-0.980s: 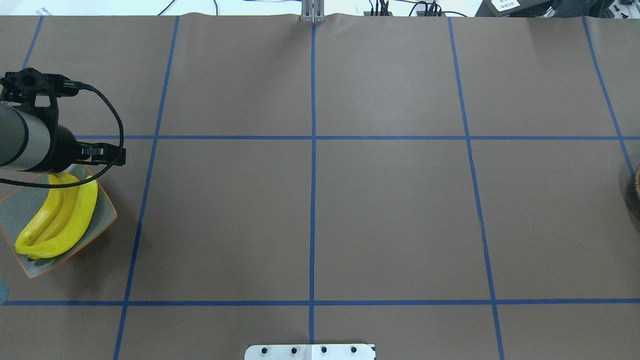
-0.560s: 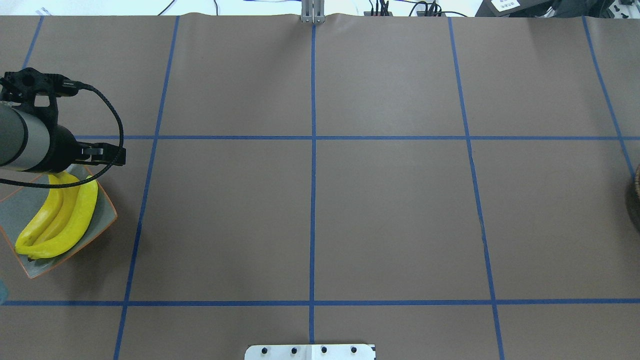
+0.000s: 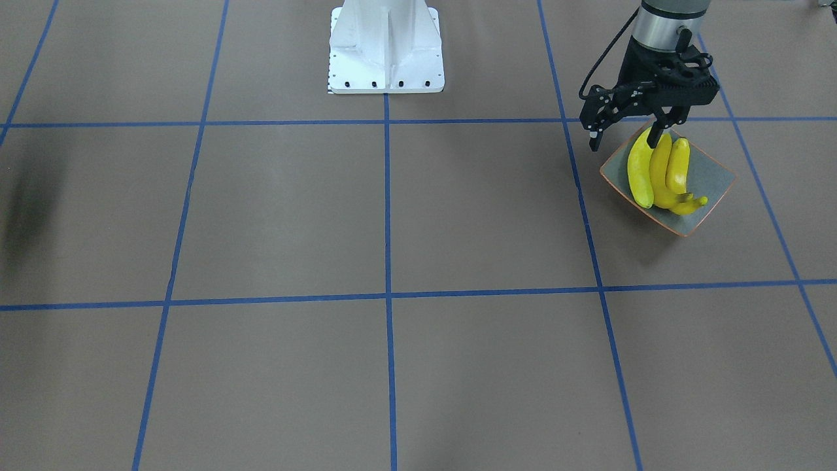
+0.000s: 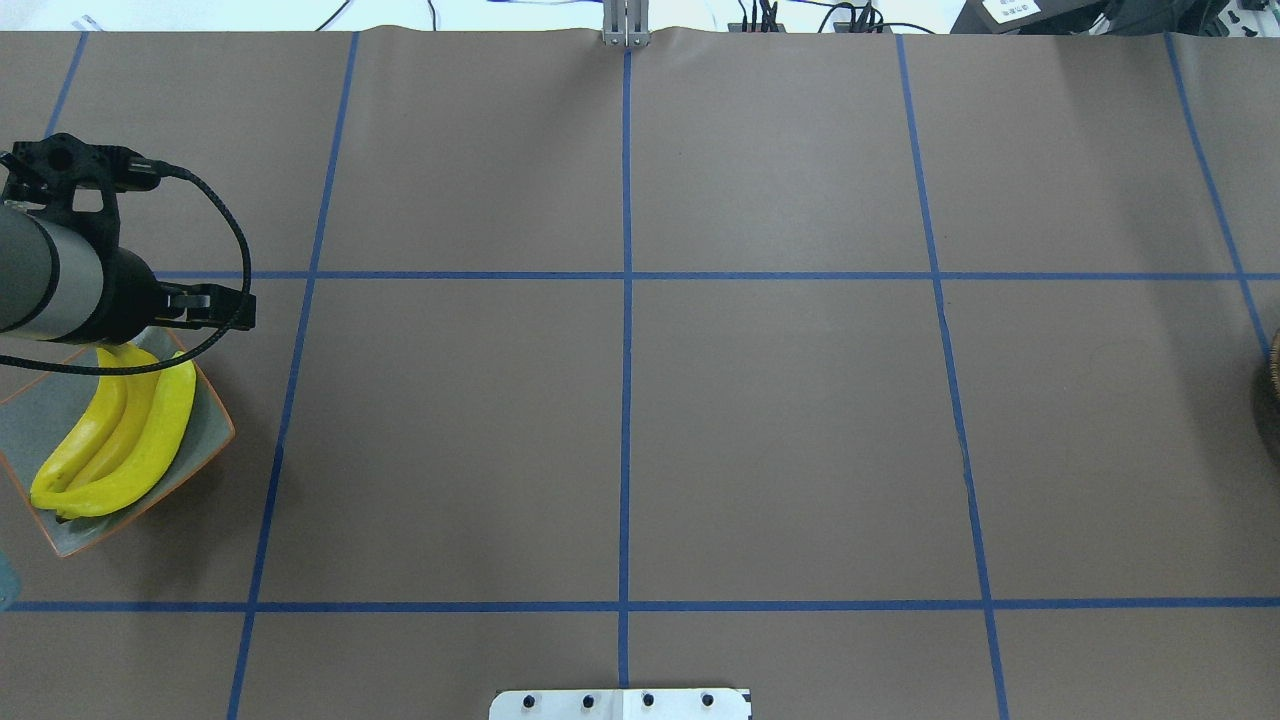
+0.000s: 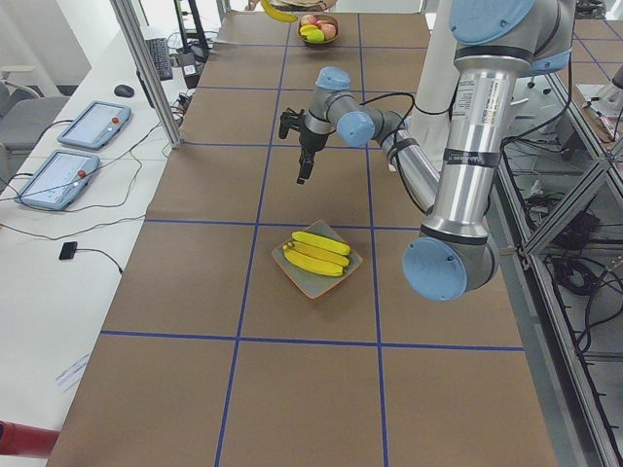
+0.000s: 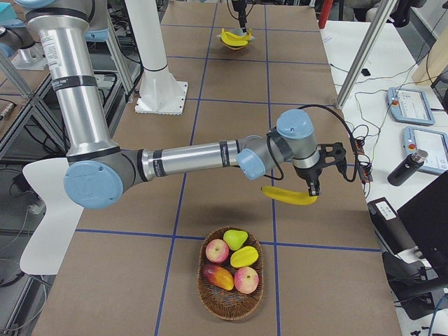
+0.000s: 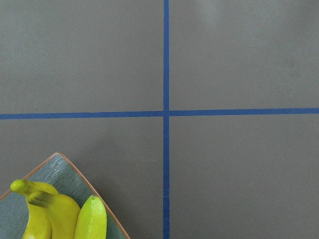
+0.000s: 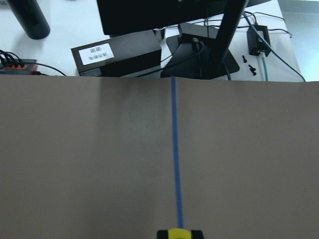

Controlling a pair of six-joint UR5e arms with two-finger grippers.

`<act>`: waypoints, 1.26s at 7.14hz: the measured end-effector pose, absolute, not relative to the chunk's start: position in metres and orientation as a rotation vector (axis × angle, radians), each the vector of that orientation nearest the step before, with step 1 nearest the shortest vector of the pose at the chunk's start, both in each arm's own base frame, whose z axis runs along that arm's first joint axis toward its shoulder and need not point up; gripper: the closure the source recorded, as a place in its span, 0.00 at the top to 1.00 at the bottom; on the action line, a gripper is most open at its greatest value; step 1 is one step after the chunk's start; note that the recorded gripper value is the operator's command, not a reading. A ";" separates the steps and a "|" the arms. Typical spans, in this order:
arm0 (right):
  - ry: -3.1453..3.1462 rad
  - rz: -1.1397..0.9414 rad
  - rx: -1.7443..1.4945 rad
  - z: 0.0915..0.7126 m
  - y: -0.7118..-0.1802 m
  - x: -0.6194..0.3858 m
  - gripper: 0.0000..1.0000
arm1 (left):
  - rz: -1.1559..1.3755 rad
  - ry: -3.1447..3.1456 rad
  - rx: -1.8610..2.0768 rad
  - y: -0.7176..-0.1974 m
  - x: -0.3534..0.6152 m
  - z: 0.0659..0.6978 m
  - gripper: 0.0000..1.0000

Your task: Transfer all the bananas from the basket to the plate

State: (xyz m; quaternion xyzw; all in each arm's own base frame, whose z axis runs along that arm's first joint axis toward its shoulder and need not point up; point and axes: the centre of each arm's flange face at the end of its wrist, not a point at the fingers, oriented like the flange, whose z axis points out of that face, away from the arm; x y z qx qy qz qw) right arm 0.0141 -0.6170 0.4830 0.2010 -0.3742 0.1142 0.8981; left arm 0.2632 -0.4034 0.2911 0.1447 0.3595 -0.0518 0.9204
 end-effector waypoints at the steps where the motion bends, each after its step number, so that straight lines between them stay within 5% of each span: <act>1: -0.837 0.275 0.407 0.441 -0.625 -0.025 0.00 | -0.119 0.758 0.299 -0.406 0.267 0.282 1.00; 5: -1.102 0.345 0.343 0.280 -0.600 -0.163 0.00 | -0.319 0.943 0.282 -0.436 0.308 0.187 1.00; 9: -1.239 0.179 0.363 0.194 -0.551 -0.233 0.00 | -0.226 1.212 0.348 -0.424 0.313 0.130 1.00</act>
